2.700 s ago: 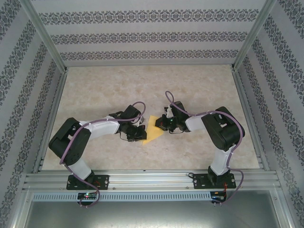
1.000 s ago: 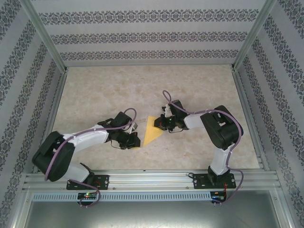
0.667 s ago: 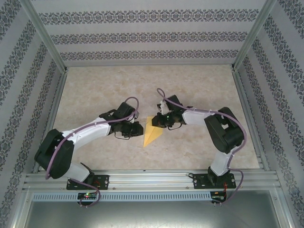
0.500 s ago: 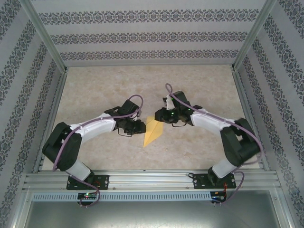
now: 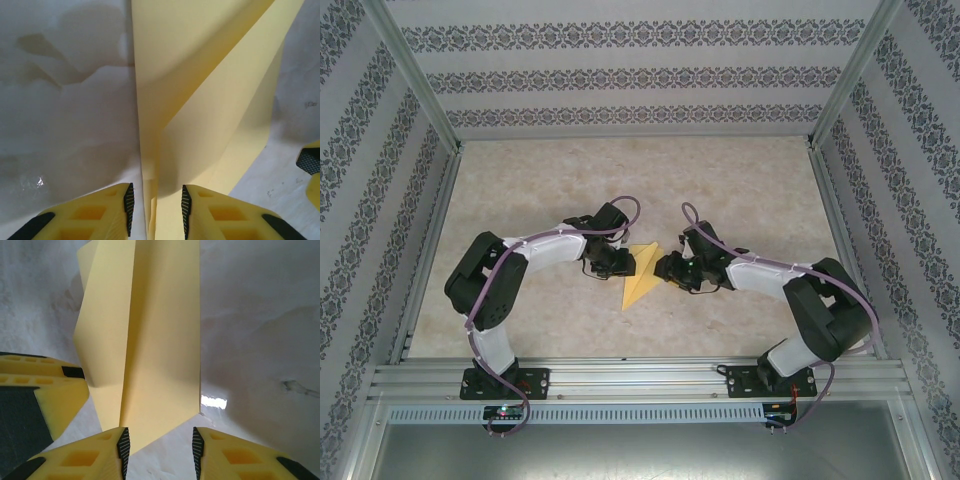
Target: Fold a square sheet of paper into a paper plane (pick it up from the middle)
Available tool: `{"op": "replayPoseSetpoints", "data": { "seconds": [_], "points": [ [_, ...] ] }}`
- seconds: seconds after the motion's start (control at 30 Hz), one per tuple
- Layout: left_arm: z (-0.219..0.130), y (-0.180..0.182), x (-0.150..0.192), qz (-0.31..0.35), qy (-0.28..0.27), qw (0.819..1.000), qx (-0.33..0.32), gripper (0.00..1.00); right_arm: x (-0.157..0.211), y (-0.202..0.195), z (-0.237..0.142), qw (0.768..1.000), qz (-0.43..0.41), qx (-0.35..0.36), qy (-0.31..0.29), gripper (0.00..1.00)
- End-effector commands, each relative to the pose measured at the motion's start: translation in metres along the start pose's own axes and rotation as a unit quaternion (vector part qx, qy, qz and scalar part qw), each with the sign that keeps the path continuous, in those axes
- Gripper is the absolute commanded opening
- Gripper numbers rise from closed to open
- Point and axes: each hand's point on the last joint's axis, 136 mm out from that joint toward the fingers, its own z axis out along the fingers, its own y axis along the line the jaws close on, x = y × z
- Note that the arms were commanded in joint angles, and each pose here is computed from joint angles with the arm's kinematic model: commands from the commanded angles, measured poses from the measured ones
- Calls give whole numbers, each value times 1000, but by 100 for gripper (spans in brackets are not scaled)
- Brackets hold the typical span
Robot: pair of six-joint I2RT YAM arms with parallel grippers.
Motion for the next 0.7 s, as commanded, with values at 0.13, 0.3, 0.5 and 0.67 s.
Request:
{"op": "replayPoseSetpoints", "data": {
  "seconds": [0.13,0.3,0.5,0.67],
  "points": [
    [1,5,0,6,14,1000,-9,34,-2,-5,14,1000,26,4,-2,41],
    [6,7,2,6,22,1000,-12,34,-1,-8,21,999,33,1,4,41],
    [14,10,6,3,36,999,-13,32,0,-5,28,999,36,-11,12,39],
    [18,13,9,0,42,999,-17,29,-1,-4,32,999,42,-15,13,39]
  ]
}}
